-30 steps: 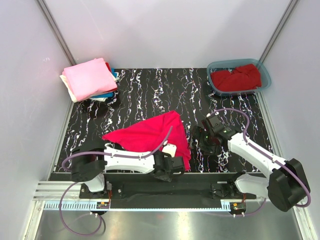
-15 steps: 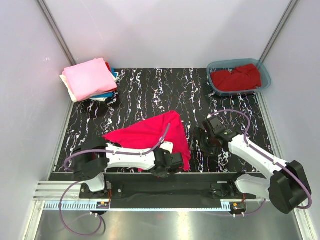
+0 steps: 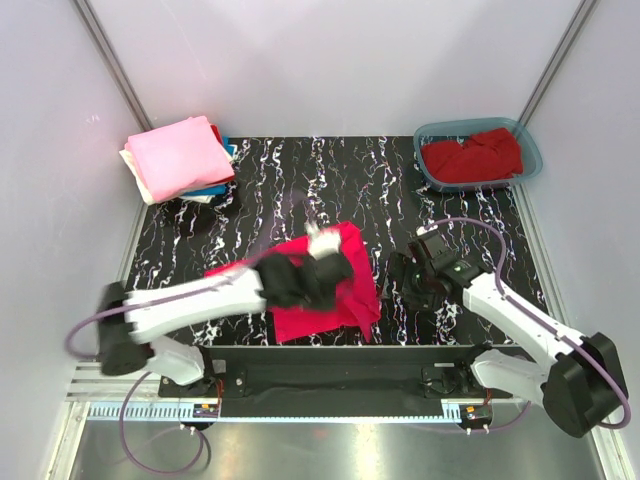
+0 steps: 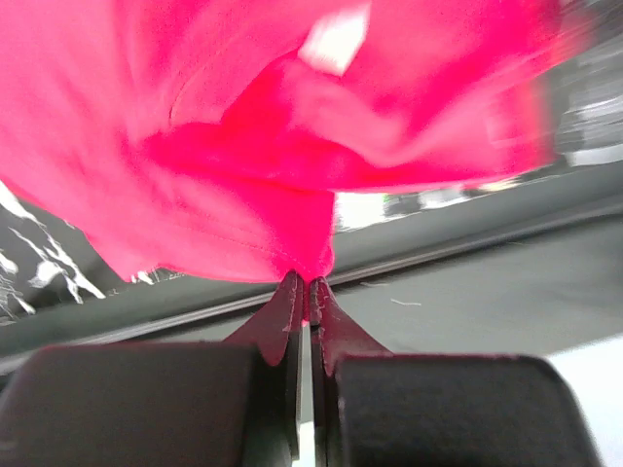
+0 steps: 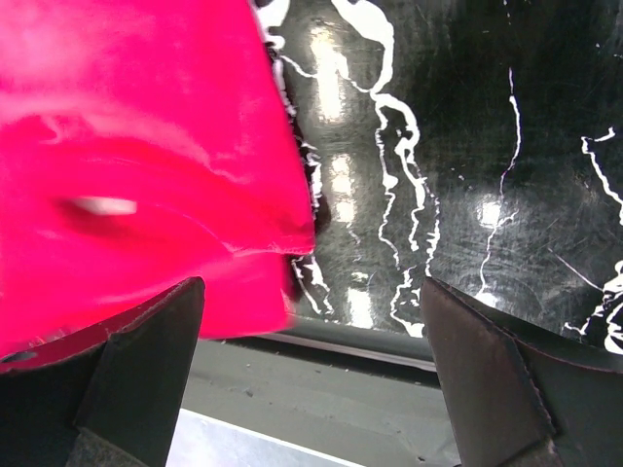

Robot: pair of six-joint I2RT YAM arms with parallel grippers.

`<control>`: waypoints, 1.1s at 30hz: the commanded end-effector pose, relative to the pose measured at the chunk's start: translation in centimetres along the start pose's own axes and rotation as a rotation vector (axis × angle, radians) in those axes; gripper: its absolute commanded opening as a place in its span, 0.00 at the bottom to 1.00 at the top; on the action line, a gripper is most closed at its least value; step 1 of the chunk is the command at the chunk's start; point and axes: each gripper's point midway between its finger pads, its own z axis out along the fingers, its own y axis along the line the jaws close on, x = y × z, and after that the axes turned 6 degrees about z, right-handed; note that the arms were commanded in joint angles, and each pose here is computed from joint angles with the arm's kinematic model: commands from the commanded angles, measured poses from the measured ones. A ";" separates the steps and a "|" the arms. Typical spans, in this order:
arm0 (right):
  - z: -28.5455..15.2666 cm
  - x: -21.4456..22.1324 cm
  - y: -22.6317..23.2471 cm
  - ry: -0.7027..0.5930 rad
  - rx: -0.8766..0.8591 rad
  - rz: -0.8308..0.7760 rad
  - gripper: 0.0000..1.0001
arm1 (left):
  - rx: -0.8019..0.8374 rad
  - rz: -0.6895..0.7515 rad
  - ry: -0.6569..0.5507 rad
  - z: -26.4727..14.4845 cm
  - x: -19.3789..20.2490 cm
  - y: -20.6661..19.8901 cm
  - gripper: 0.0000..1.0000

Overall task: Fold and stack the t-shirts
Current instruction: Flatten the tshirt out

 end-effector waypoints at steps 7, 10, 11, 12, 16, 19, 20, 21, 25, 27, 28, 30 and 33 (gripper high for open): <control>-3.0 -1.2 2.7 -0.058 -0.103 -0.022 1.00 | 0.072 -0.130 -0.397 -15.6 -13.0 9.9 0.00; -3.0 -1.1 3.4 -0.048 -0.138 -0.028 1.00 | 0.063 -0.126 -0.370 -14.2 -11.5 11.1 0.00; -3.0 -1.2 3.7 -0.043 -0.145 -0.028 1.00 | 0.060 -0.130 -0.359 -13.7 -11.0 11.4 0.00; -3.0 -1.3 4.2 -0.039 -0.166 -0.033 1.00 | 0.060 -0.140 -0.372 -13.8 -10.9 11.9 0.00; -4.0 -2.6 6.8 -0.047 -0.228 -0.060 1.00 | 0.075 -0.137 -0.364 -12.6 -9.6 12.5 0.00; -5.1 -3.4 9.6 -0.048 -0.287 -0.092 1.00 | 0.065 -0.126 -0.351 -11.7 -9.0 13.0 0.00; -5.1 -3.3 10.2 -0.041 -0.288 -0.100 1.00 | 0.059 -0.123 -0.347 -11.6 -8.9 13.2 0.00; -5.3 -3.3 10.9 -0.051 -0.290 -0.104 1.00 | 0.048 -0.110 -0.340 -11.2 -8.8 13.5 0.00; -3.8 0.1 14.6 0.005 -0.281 -0.208 1.00 | -0.032 -0.092 -0.336 -10.8 -8.6 15.6 0.00; -2.6 1.3 15.7 0.017 -0.252 -0.241 1.00 | -0.094 -0.104 -0.329 -10.6 -8.3 17.6 0.00; -2.6 1.5 17.0 0.015 -0.259 -0.260 0.99 | -0.117 -0.120 -0.327 -10.4 -8.1 18.4 0.00; -0.4 3.7 18.0 0.057 -0.212 -0.329 0.96 | -0.153 -0.167 -0.324 -10.0 -7.6 20.6 0.00; 2.0 5.2 20.2 0.080 -0.181 -0.408 0.90 | -0.140 -0.198 -0.293 -8.4 -6.3 22.0 0.00</control>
